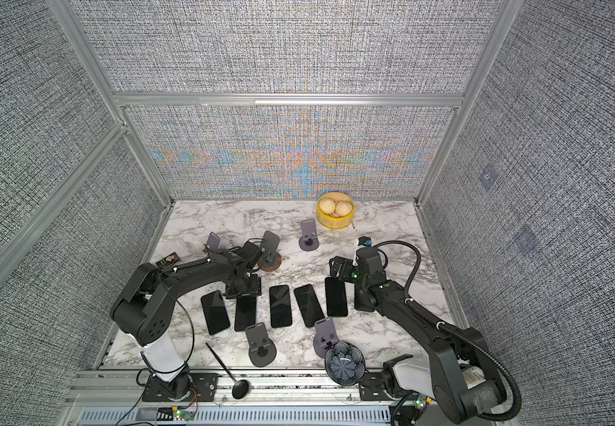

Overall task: Remove the phone from the phone stand
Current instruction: Place the phone at the center of the table.

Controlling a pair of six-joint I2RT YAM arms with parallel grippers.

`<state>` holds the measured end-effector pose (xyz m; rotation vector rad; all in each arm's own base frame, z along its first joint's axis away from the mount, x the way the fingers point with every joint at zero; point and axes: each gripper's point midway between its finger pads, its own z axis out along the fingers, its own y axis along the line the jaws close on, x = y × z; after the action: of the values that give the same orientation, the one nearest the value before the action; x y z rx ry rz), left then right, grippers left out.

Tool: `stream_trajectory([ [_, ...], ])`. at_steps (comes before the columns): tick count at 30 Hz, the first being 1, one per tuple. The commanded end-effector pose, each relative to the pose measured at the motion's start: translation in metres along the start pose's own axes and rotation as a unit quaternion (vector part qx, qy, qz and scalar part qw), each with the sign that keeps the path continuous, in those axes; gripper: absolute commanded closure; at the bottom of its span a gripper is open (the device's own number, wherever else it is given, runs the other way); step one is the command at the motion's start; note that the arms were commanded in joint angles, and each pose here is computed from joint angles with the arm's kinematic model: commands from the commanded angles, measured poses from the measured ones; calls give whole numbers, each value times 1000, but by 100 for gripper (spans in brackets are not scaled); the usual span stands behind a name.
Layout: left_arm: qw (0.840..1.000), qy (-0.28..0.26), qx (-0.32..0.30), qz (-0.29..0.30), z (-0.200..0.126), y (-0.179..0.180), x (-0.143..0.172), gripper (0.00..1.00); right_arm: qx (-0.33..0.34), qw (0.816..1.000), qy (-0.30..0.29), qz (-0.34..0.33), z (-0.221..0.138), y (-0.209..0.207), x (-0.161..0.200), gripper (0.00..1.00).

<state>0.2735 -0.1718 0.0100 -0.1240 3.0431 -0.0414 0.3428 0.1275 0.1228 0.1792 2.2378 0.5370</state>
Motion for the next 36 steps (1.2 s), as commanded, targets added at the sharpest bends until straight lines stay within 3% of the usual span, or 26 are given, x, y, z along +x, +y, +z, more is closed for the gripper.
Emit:
stream_trajectory([
  [1, 1000, 20, -14, -2, 5, 6, 9, 39, -1, 1000, -8, -4, -1, 1, -3, 1],
  [36, 1000, 16, 4, 8, -7, -5, 6, 24, 18, 1000, -21, -2, -7, -6, -7, 1],
])
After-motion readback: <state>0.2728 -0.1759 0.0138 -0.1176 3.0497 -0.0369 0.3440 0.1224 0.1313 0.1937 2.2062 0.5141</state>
